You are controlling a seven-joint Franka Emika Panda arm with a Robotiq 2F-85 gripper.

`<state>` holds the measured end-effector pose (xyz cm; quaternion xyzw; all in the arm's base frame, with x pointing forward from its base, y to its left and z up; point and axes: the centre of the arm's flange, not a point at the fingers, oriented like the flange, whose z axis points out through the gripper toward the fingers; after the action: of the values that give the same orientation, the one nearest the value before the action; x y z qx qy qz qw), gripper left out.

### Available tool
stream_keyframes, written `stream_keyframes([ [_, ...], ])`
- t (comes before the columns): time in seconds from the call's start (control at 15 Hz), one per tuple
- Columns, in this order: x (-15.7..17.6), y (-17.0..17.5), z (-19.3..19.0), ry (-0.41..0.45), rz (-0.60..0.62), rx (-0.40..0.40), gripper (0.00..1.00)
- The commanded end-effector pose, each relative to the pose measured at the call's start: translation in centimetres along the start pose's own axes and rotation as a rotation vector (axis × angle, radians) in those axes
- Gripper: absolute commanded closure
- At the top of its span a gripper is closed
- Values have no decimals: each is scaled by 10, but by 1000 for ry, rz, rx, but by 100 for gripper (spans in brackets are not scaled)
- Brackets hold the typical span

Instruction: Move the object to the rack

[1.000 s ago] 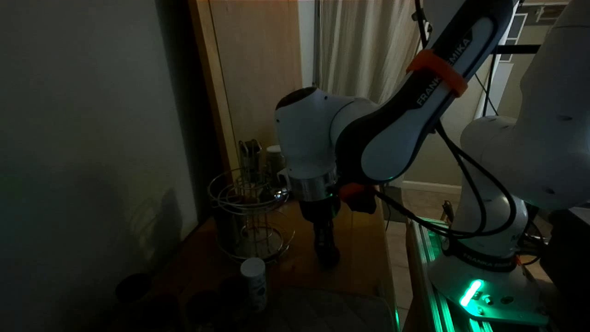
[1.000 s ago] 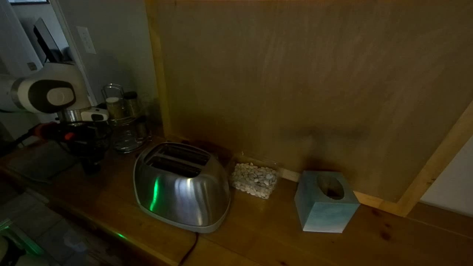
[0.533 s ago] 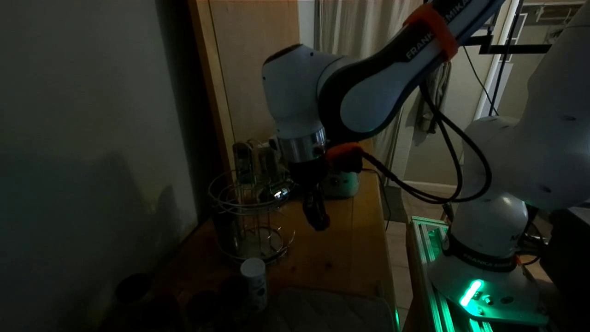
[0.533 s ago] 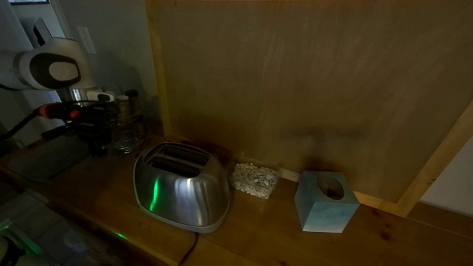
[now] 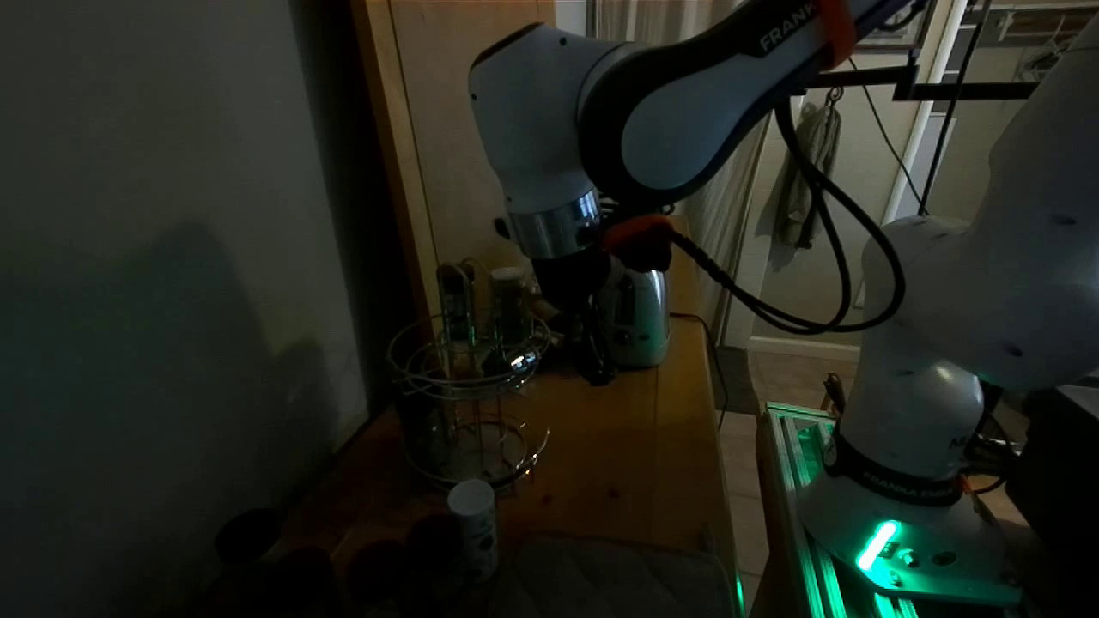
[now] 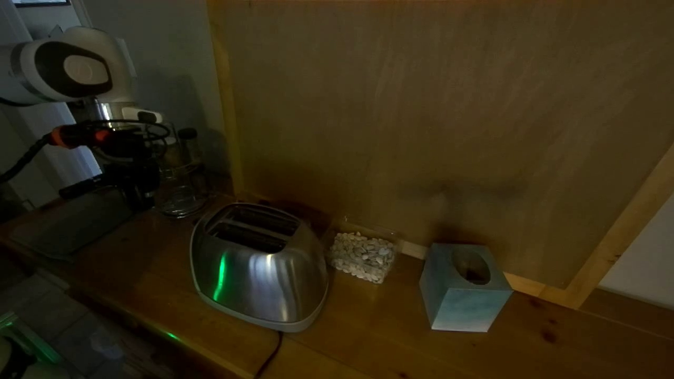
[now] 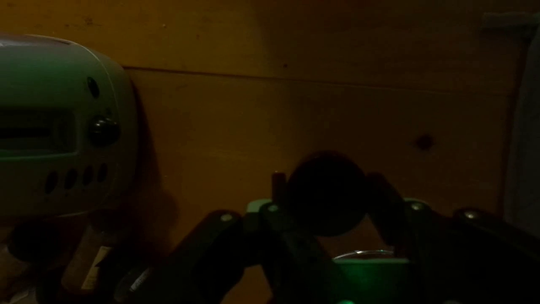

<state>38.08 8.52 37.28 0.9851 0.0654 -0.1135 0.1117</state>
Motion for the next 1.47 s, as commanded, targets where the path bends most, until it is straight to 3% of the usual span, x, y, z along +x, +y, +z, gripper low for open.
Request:
stream_keyframes([
  [0.0,-1,15,-11,-10,41,-48,76],
  [0.73,-28,64,-107,260,234,-61,76],
  [1.4,-18,39,-160,363,164,-27,76],
])
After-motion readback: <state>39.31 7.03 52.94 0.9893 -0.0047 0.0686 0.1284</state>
